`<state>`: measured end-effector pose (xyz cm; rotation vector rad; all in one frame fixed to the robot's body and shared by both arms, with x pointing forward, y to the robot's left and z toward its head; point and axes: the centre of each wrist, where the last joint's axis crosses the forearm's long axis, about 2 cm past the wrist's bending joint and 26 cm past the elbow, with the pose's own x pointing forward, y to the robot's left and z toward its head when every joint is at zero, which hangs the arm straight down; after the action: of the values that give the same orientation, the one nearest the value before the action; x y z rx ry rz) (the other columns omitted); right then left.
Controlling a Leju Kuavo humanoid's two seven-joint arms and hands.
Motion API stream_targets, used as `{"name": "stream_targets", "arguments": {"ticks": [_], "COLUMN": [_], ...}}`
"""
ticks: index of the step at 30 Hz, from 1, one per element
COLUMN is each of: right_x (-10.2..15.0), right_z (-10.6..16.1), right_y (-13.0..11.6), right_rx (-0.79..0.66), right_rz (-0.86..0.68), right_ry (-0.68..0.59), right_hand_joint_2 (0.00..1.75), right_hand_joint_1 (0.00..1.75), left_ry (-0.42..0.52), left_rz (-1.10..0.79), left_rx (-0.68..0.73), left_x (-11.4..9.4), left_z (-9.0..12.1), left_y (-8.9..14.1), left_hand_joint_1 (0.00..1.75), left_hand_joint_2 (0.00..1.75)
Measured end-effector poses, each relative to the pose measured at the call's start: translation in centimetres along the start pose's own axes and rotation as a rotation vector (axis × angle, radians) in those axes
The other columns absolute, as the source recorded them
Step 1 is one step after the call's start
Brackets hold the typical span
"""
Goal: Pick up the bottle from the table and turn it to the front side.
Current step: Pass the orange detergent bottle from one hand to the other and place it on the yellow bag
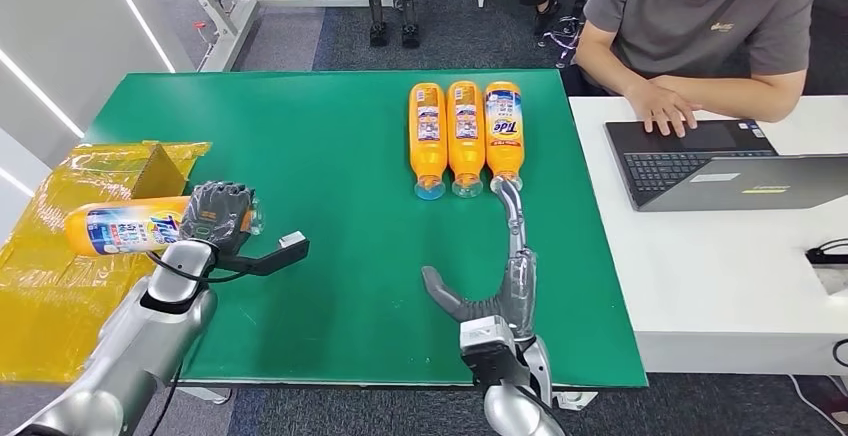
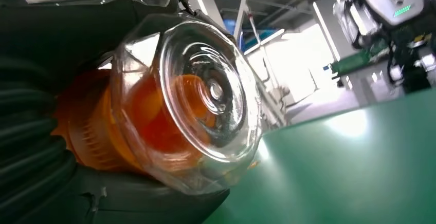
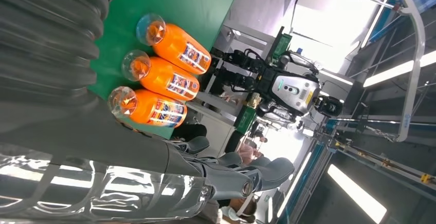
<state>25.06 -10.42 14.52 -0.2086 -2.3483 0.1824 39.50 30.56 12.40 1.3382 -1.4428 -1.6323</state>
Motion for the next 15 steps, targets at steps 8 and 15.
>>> {"name": "stream_targets", "arguments": {"ticks": [8, 15], "right_x": [-0.1, -0.1], "right_z": [0.1, 0.1], "right_y": [-0.3, -0.4], "right_rx": [-0.009, -0.011], "right_rz": [0.008, 0.014], "right_ry": [-0.023, -0.029], "right_hand_joint_2": [1.75, 1.75], "right_hand_joint_1": [0.0, 0.0], "left_ry": [0.014, 0.011], "left_rz": [0.012, 0.023], "left_rx": [-0.191, -0.299], "left_x": [-2.5, -4.3], "left_z": [0.1, 0.4], "left_y": [-1.6, -2.2], "left_hand_joint_1": [1.75, 1.75], "left_hand_joint_2": [1.75, 1.75]}}
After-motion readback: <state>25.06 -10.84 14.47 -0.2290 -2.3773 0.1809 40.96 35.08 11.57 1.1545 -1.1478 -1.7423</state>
